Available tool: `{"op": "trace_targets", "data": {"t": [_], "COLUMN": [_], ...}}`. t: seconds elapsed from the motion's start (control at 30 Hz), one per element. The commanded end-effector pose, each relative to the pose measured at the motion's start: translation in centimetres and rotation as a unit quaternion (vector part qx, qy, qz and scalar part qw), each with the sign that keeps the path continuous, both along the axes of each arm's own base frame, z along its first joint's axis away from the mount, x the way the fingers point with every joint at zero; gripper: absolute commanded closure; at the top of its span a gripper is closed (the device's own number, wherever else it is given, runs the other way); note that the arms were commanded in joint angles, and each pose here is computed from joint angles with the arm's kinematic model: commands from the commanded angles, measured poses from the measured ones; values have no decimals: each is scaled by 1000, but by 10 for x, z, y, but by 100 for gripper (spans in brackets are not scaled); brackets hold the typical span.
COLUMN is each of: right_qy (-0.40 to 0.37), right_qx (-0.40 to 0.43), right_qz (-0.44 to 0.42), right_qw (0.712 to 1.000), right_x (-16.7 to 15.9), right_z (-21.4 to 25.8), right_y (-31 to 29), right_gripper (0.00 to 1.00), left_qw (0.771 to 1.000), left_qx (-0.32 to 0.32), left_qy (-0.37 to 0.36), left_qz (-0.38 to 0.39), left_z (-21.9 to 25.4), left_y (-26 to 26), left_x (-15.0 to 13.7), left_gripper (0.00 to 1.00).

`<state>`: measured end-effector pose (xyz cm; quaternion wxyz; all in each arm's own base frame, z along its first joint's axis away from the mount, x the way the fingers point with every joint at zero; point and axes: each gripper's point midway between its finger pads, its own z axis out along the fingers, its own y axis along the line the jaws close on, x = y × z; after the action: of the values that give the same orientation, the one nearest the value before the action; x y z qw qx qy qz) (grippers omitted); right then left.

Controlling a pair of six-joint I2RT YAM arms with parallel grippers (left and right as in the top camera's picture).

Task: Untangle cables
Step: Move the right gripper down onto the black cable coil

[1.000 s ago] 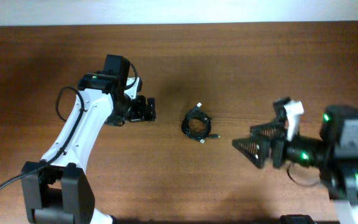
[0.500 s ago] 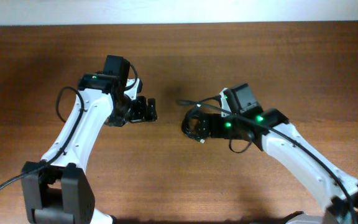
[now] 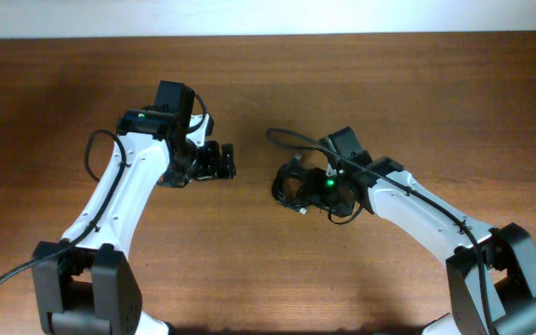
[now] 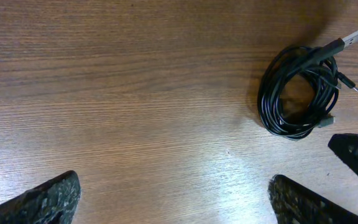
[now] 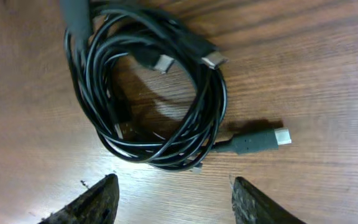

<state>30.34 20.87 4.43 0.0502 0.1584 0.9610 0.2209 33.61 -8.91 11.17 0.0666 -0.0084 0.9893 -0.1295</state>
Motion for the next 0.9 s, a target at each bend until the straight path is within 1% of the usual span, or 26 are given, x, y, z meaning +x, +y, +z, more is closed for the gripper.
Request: {"op": "trace_targets", "data": {"t": [0.0,0.1,0.17,0.27,0.4,0.63,0.77,0.87], "right_qy": [14,-3,6,14,7,15,4,-6], "right_qx": [9,19,18,14,-16,-23,-16,-10], "right_qz": [-66,-61,-88,-111,-141,-141,-142,-143], "right_qw": [998,998,996,994,990,990,990,990], "right_x": [6,11,12,10,10,10,18,22], "right_z": [2,5,4,2,-6,-17,-19,-17], "right_y": [7,15,13,14,12,11,15,17], "right_gripper": [42,42,44,44,44,45,53,61], "left_qw": [1000,1000,1000,1000,1000,1000,1000,1000], "left_qx": [-8,-8,-8,-8,-8,-8,-8,-8], "left_qy": [-7,-7,-7,-7,-7,-7,-7,-7], "left_qz": [6,6,6,6,6,6,6,6], "left_z": [2,2,2,2,2,2,2,2], "left_y": [-2,-2,-2,-2,-2,-2,-2,-2], "left_x": [6,6,6,6,6,6,6,6], "left_gripper": [1,1,1,1,1,1,1,1]}}
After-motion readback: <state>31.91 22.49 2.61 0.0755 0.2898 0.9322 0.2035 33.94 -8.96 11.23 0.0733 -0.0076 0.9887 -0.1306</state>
